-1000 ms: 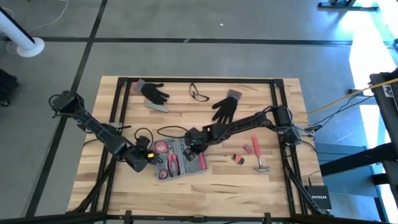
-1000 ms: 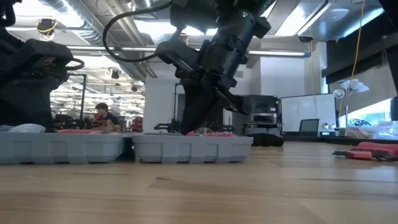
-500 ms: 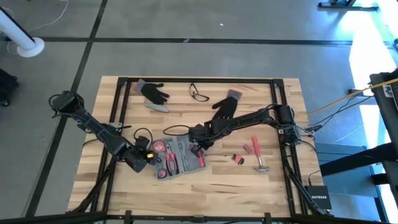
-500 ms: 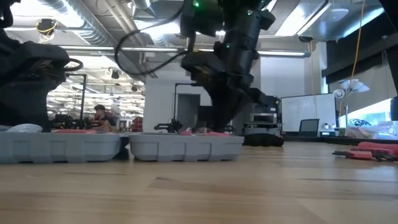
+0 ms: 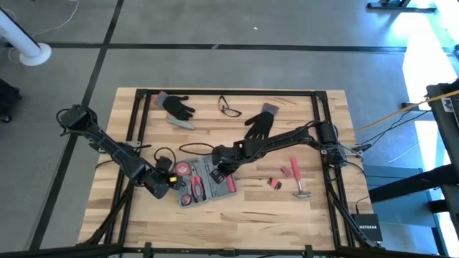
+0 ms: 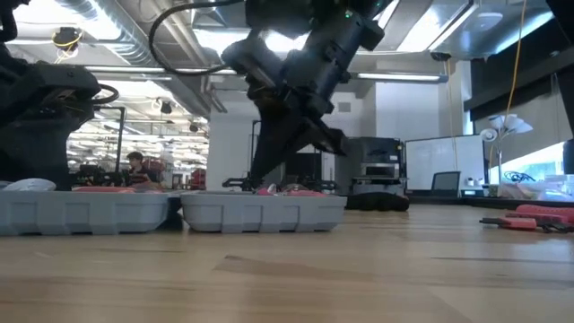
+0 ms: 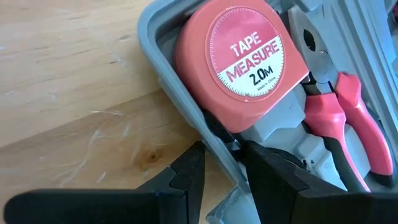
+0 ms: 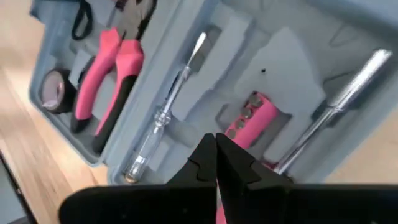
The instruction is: Prefit tool cases
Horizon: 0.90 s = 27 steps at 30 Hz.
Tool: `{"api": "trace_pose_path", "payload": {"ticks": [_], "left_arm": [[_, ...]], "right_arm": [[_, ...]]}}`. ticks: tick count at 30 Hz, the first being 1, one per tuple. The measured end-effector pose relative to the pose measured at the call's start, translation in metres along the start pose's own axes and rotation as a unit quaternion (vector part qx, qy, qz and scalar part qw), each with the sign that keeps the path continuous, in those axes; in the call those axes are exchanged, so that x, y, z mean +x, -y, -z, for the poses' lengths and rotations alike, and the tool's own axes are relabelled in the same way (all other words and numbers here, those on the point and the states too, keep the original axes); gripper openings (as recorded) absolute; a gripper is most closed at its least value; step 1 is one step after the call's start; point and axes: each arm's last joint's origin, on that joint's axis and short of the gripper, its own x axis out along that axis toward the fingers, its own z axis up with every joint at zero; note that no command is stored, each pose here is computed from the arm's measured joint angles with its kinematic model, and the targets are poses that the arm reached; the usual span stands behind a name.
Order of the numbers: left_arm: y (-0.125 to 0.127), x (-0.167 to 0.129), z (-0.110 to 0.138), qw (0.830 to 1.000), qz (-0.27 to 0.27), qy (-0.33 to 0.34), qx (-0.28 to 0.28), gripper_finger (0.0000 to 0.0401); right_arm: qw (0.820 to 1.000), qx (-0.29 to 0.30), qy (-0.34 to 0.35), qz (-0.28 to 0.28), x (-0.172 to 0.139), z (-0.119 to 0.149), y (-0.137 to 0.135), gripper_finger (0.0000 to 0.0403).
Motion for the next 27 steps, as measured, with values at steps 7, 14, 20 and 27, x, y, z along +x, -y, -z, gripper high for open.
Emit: {"api": "trace_pose_path", "payload": {"ticks": [7,14,20,27], "left_arm": [[0.000,0.000,0.000,1.000,0.002,0.000,-0.002,0.0106],[0.000,0.000,0.000,1.000,0.001,0.002,-0.001,0.0106],[0.000,0.000,-0.001,1.000,0.001,0.003,-0.004,0.0106],[0.001,0.002,0.000,1.000,0.003,0.006,-0.005,0.0106]], "right_arm": [[1.000,0.011,0.019,-0.011,0.004,-0.003,-0.002,0.0000],[0.999,0.034,0.031,-0.015,0.014,-0.005,-0.001,0.0000],[0.999,0.036,0.021,0.004,0.017,-0.005,0.000,0.0000],[0.999,0.040,0.004,0.029,0.022,-0.001,0.005,0.0000]]}}
